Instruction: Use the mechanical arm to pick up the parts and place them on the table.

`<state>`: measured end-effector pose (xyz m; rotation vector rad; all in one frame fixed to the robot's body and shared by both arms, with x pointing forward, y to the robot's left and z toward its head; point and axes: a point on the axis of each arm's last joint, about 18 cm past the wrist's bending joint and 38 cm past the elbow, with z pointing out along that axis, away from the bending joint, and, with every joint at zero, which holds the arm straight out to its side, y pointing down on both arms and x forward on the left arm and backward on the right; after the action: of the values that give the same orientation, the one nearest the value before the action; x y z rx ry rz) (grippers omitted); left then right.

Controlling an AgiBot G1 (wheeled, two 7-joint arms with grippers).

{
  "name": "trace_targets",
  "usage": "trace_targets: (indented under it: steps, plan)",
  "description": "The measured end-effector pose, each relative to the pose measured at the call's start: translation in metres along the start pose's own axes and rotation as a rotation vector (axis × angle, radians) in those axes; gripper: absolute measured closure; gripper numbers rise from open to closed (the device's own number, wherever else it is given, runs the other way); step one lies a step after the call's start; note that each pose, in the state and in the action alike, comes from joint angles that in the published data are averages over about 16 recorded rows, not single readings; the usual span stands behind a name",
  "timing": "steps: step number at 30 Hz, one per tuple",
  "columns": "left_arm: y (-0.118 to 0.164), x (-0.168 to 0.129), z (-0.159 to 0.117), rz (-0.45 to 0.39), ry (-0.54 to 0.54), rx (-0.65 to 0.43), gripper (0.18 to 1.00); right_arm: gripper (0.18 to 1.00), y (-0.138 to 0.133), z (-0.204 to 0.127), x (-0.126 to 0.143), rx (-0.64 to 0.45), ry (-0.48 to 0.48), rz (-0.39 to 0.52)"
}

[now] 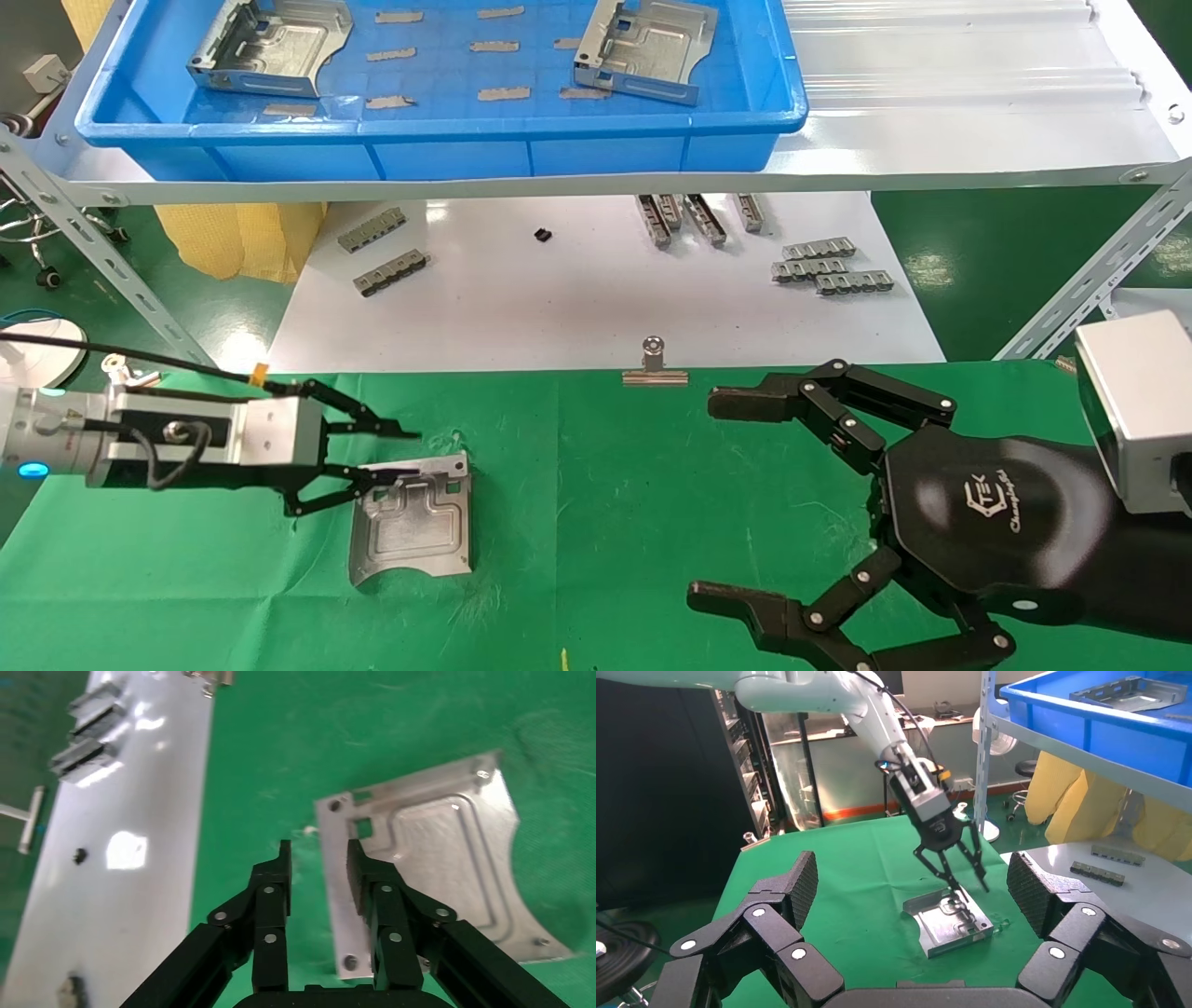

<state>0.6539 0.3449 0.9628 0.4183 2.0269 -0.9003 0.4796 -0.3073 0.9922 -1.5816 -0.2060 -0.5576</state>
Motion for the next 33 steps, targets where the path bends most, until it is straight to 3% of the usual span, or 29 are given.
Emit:
trace_targets:
  steps: [10, 17, 26, 33]
  plan:
    - [-0.018, -0.007, -0.008, -0.131, -0.070, 0.136, 0.708, 0.179, 0.000, 0.000, 0.000, 0.000, 0.000, 0.000]
    - [-0.024, -0.009, -0.013, -0.213, -0.104, 0.202, 0.552, 0.179, 0.000, 0.000, 0.000, 0.000, 0.000, 0.000]
    - [-0.026, -0.008, -0.013, -0.236, -0.110, 0.231, 0.357, 0.179, 0.000, 0.000, 0.000, 0.000, 0.000, 0.000]
    - [-0.031, -0.003, -0.013, -0.262, -0.109, 0.274, 0.259, 0.179, 0.000, 0.000, 0.000, 0.000, 0.000, 0.000]
